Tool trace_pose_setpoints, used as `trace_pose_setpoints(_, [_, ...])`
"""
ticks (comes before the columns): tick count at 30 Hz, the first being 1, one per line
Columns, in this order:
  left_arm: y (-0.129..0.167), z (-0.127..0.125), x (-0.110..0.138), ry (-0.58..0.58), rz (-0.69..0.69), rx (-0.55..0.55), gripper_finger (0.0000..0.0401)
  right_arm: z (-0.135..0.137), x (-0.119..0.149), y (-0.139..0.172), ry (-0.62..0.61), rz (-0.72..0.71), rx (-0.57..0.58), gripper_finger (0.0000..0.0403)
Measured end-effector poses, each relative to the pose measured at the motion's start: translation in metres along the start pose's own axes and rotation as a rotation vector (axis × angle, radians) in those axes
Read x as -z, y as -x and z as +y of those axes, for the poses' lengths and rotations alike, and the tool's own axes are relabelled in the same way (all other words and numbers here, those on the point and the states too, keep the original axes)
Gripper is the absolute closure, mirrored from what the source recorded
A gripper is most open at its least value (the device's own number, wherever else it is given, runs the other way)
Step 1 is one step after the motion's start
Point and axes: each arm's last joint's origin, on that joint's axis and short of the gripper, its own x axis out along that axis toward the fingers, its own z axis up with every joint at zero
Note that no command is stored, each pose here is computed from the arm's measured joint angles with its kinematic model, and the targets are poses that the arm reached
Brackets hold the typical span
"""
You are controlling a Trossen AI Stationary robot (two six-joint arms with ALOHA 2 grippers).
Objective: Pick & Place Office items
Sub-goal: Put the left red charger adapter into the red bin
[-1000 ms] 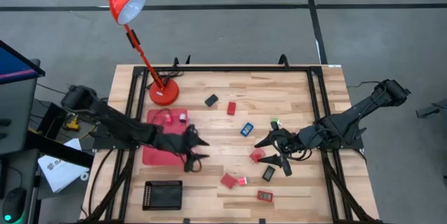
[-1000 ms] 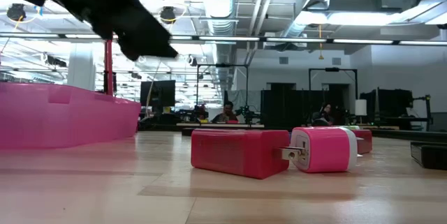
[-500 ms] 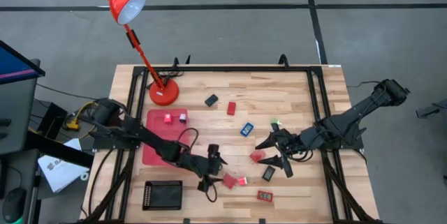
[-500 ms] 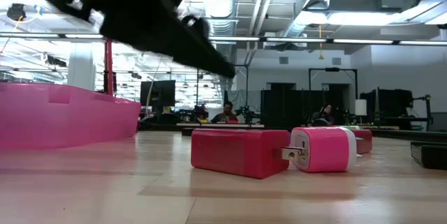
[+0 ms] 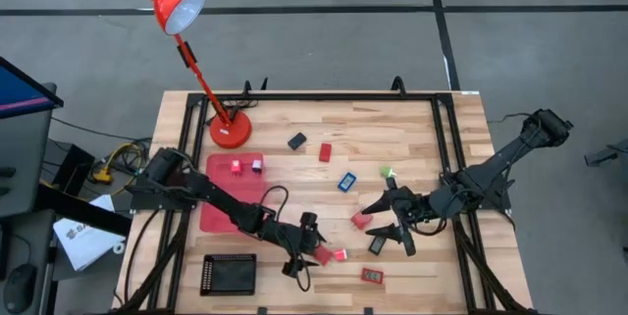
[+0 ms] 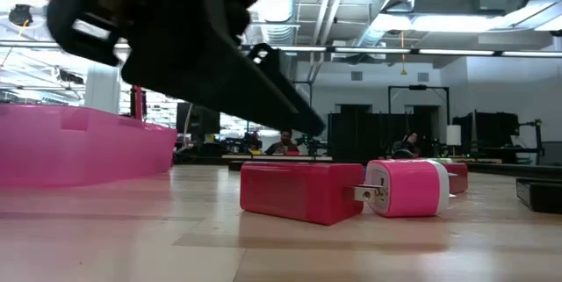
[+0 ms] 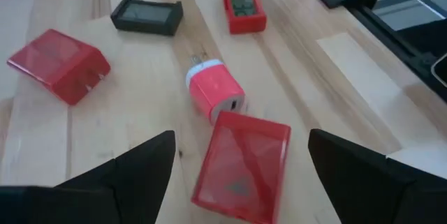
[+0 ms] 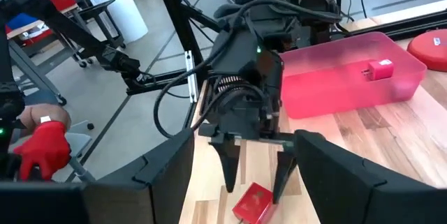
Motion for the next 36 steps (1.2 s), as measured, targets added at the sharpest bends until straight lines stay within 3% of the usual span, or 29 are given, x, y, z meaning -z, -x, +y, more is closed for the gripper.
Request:
trace_pose_setpoints(22, [-0.021,0.010,0.023,0.040,0.070,0.034,0.0083,0.003,0.002,0.001,-0.013,0.000,0.003,0.0163])
trace_pose_setpoints(26, [-0.020,0.011,0.020,0.041,0.061,0.034,0.0115,0.003,0.002,0.001,-0.013,0.000,0.002,0.0163])
trace_pose_setpoints(32, [-0.020,0.011,0.020,0.059,0.059,0.033,0.0195,0.003,0.002,0.001,-0.020,0.000,0.002,0.0163])
trace_pose_setpoints(36, [-0.019,0.011,0.019,0.063,0.054,0.032,0.0195,0.003,0.002,0.001,-0.020,0.000,0.002,0.0163])
